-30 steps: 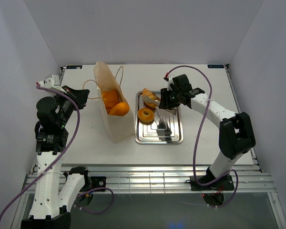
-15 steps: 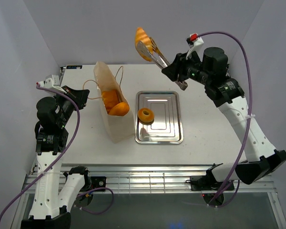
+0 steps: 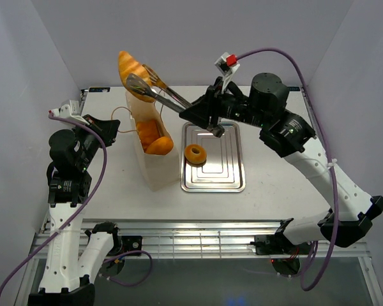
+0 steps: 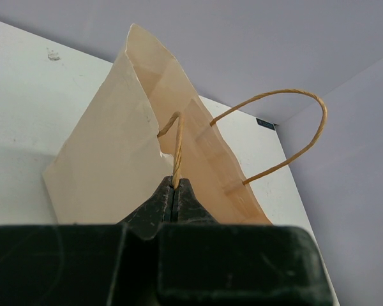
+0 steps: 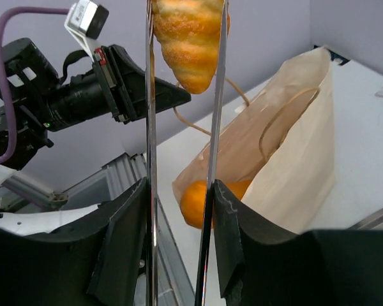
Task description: Place the fake bread into the paper bag
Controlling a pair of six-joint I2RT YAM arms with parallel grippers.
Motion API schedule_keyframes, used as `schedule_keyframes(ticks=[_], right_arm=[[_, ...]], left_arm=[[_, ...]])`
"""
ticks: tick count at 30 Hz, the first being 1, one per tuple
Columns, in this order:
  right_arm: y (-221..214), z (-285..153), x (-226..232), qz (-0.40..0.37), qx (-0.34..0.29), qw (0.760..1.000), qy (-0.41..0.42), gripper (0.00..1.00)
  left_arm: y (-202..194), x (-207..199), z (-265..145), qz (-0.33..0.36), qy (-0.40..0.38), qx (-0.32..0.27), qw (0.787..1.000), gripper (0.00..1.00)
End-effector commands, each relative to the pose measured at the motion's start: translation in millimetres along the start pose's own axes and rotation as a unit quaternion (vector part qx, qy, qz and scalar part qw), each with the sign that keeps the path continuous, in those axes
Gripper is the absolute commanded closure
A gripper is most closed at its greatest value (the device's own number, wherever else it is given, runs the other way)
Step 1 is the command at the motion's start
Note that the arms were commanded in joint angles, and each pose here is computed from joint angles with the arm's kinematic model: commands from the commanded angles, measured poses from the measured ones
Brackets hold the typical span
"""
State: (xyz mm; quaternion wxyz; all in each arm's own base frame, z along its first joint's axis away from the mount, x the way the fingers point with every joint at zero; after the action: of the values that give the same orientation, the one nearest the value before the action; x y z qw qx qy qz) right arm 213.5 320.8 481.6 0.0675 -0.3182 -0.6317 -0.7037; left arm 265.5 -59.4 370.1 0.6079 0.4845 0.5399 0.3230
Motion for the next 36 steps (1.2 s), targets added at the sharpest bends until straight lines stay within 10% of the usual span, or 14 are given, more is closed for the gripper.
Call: schedule_keyframes(ticks=[1, 36], right_arm=[[-14.6, 12.6, 5.8, 0.029, -0.004, 0.999, 0.028, 0.57], [-55.3, 42.2, -56.3, 0.025, 0.048, 0.991, -0.123, 0.4]], left_arm=[[3.7, -4.6, -4.9, 0.001, -0.009, -0.005, 1.0, 1.0], [8.0, -7.2, -8.4, 0.003, -0.011, -0.008, 1.0, 1.0]])
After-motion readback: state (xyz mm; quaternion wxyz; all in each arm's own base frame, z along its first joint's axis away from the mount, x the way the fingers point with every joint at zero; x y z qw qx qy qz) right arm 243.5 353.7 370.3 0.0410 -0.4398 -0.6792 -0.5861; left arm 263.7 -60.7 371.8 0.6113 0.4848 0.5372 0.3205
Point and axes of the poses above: each gripper's point midway between its finger pads, its own z axis out along the fingers, its own x axis along the line the jaws close on, y = z × x, the point moved 2 cm from there along -z, back along the fingers, and after that the axes turned 13 degrees about z, right-handed, at the moved point
